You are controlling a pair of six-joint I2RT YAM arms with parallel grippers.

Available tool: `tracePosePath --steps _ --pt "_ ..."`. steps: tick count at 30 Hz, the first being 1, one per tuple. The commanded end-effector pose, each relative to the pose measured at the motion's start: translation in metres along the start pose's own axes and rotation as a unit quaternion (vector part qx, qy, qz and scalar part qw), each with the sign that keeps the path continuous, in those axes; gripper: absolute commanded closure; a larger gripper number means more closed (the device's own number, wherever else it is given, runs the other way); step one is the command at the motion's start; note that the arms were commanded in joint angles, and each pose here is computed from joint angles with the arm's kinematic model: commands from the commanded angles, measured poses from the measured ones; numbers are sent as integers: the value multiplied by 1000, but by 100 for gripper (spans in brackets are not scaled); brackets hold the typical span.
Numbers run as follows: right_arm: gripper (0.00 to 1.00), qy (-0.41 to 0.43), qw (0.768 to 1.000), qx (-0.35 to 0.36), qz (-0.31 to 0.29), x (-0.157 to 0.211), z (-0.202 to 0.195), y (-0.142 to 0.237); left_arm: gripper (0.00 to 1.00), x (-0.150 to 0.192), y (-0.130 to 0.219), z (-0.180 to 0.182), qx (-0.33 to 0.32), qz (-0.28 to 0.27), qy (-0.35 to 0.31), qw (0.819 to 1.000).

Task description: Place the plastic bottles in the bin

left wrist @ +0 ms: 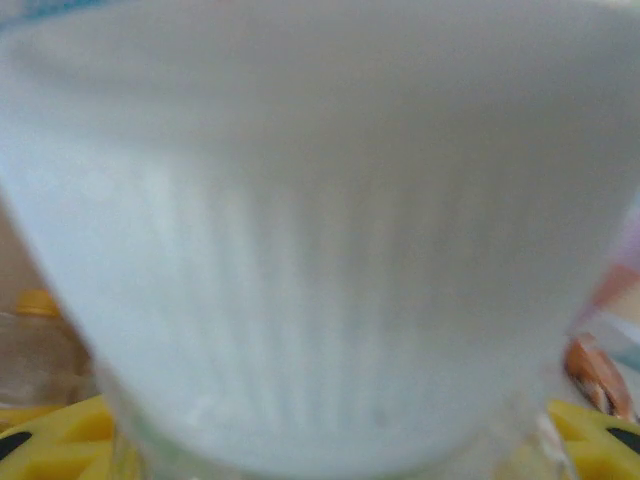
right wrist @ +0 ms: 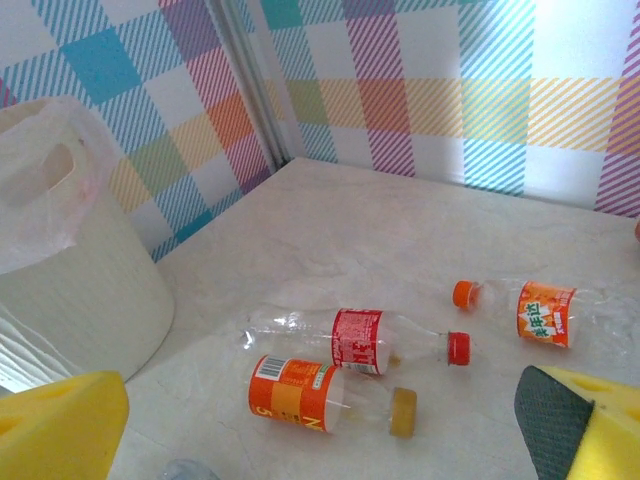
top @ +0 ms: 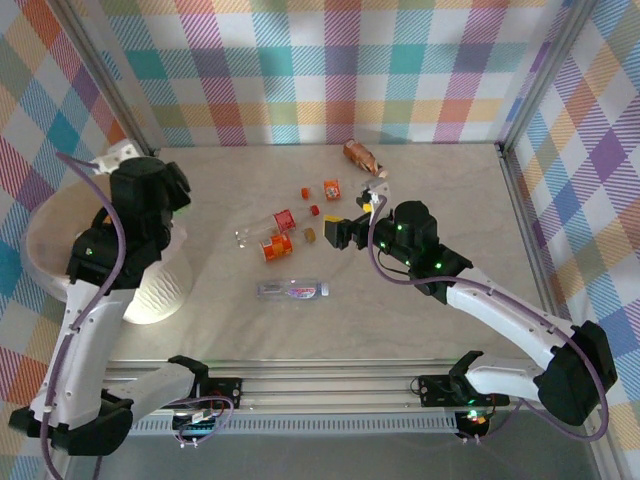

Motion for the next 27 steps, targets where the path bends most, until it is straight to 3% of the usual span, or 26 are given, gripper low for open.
tracePosePath --steps 1,10,19,24,27 --pt "0 -13 999 25 -34 -10 -4 5 50 -22 5 24 -43 -30 -1 999" --pt "0 5 1000 7 -28 -12 2 5 49 -42 -7 69 -106 -36 45 993" --pt "0 31 999 -20 -23 -18 11 7 49 -43 -41 141 -204 -4 113 972" --pt "0 38 999 -31 -21 -18 13 6 48 -31 -70 167 -171 5 206 964" --pt "0 35 999 -31 -22 -18 13 5 46 -24 -85 177 -193 7 239 952"
Point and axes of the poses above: each hand's point on the last joint's axis, 136 mm out from that joint toward the fingers, its own y axis back along the fingers, its own z axis along the line the jaws close on, x = y × z, the point moved 6 cm from there along y, back along the fingers, and after that the axes turned 5 degrees about -y, right-handed, at the moved point
